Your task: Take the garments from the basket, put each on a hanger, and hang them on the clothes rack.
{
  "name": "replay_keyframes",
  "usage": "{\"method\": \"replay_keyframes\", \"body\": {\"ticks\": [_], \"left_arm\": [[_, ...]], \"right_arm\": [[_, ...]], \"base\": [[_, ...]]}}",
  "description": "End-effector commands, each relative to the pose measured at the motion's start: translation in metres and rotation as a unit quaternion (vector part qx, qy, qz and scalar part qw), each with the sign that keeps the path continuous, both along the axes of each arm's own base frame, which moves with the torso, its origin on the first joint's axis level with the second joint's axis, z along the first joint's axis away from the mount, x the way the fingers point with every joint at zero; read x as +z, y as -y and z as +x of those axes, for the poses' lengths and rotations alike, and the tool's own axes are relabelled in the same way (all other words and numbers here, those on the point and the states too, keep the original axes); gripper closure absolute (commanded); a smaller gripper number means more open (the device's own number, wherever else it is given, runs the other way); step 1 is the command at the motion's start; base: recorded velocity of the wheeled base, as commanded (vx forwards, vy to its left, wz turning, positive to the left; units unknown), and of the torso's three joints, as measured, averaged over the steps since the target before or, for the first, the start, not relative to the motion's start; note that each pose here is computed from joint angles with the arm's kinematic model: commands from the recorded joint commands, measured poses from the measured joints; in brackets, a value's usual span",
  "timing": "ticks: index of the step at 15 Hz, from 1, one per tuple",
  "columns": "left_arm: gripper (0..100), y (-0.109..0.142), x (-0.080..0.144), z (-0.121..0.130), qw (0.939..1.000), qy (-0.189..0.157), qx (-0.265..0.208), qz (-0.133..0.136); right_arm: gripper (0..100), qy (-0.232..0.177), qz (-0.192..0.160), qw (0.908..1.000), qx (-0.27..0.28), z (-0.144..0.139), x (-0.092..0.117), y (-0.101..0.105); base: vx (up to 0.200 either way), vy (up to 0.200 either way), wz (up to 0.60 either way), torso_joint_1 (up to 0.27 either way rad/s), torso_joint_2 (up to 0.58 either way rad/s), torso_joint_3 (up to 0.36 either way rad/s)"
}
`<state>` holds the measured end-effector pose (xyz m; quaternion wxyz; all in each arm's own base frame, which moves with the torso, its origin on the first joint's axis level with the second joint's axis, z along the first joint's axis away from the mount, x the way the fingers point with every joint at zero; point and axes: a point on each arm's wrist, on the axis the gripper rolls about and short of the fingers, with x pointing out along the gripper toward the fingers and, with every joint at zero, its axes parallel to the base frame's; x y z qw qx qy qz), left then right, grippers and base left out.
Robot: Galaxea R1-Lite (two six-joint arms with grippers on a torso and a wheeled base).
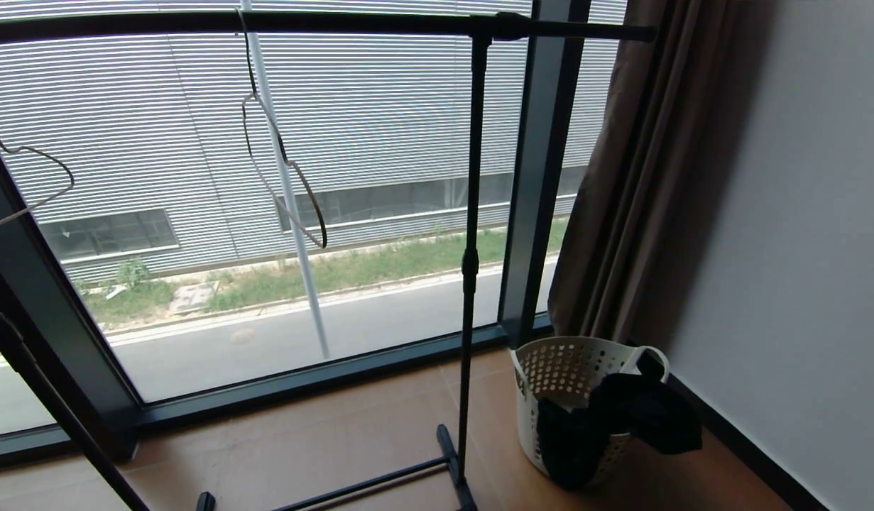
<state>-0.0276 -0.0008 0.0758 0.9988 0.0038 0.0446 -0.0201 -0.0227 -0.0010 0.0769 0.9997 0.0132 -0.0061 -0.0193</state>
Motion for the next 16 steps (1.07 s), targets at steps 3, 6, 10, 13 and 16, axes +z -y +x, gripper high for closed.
{"method": "replay_keyframes", "body": {"ticks": [3,6,10,13,16], "left_arm": [[0,0.0,0.0002,0.0001,1.0,-0.001,0.0,0.0],[0,0.0,0.0004,-0.0001,1.0,-0.001,0.0,0.0],[0,0.0,0.0004,-0.0001,1.0,-0.001,0.0,0.0],[0,0.0,0.0,0.0001,1.0,-0.001,0.0,0.001],[0,0.0,0.0006,0.0,1.0,0.0,0.0,0.0]], "right_arm": [[0,0.0,0.0,1.0,0.0,0.0,0.0,0.0],[0,0.0,0.0,1.0,0.0,0.0,0.0,0.0],[0,0.0,0.0,1.0,0.0,0.0,0.0,0.0],[0,0.0,0.0,1.0,0.0,0.0,0.0,0.0],[0,0.0,0.0,1.0,0.0,0.0,0.0,0.0]], "base": [[0.0,-0.2,0.0,-0.001,0.0,0.004],[0.0,-0.2,0.0,-0.002,0.0,0.007],[0.1,-0.15,0.0,-0.001,0.0,0.007],[0.133,-0.067,0.0,0.001,0.0,0.007],[0.0,-0.2,0.0,0.007,0.0,0.002]]}}
